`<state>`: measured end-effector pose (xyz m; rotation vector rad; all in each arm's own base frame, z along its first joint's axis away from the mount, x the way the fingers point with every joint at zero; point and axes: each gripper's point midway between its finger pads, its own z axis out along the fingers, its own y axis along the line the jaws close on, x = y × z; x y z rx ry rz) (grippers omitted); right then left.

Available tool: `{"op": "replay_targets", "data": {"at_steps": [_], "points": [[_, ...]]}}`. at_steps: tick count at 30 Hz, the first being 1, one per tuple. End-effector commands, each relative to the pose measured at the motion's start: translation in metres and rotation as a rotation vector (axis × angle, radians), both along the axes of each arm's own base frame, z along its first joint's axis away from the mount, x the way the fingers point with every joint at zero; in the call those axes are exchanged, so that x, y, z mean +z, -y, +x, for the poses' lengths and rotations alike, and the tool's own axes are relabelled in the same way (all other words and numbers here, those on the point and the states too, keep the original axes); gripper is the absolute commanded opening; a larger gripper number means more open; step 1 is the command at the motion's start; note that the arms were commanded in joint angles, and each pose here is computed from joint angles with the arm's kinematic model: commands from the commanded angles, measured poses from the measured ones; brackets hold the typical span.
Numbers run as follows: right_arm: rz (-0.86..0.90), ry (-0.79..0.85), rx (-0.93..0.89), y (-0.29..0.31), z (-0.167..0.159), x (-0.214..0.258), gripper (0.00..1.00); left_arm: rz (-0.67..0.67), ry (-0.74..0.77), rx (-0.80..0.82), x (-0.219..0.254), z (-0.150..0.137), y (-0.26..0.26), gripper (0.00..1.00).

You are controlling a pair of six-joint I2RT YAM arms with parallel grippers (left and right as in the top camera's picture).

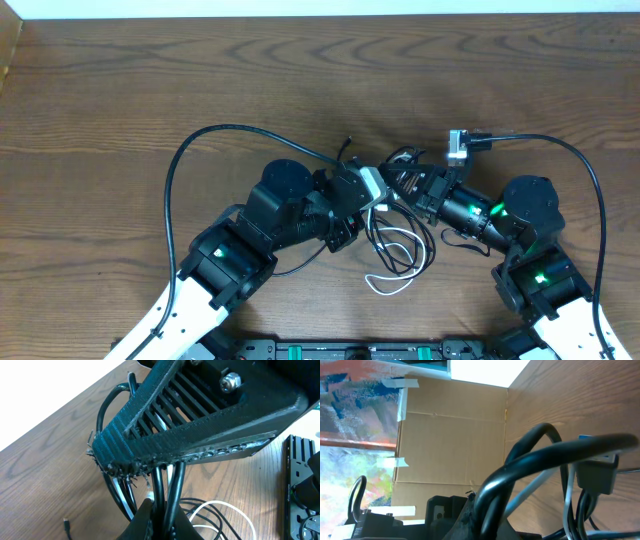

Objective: Untangle cables

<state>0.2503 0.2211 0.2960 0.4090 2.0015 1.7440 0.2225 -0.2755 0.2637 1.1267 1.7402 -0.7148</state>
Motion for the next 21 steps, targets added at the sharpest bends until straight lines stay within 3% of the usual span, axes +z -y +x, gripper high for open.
{"op": "replay_targets", "data": {"at_steps": [1, 4, 6, 7, 8, 13, 17, 21], "points": [[0.008, -0.007, 0.021, -0.001, -0.003, 0.000, 0.01, 0.013, 0.024, 0.039, 0.001, 0.007, -0.004, 0.08], [0.007, -0.008, 0.023, -0.001, -0.003, 0.000, 0.02, 0.017, 0.028, 0.051, 0.001, 0.009, -0.005, 0.08], [0.005, -0.012, 0.023, -0.001, -0.003, -0.001, 0.11, 0.017, 0.027, 0.050, 0.001, 0.009, -0.005, 0.08], [0.004, -0.010, 0.023, -0.001, -0.003, -0.001, 0.28, 0.020, 0.025, 0.053, 0.000, 0.009, -0.005, 0.08], [-0.003, 0.002, 0.024, -0.001, -0.003, -0.001, 0.38, 0.022, 0.019, 0.066, -0.001, 0.010, -0.007, 0.08], [-0.018, 0.029, 0.020, 0.000, -0.002, -0.001, 0.71, 0.029, -0.022, 0.218, -0.005, 0.027, -0.020, 0.07], [-0.048, 0.075, 0.003, 0.003, 0.002, -0.001, 0.88, 0.027, -0.045, 0.244, -0.007, 0.028, -0.023, 0.07], [-0.074, 0.115, -0.011, 0.007, 0.006, -0.001, 0.92, 0.009, -0.093, 0.333, -0.009, 0.039, -0.036, 0.07]]}}
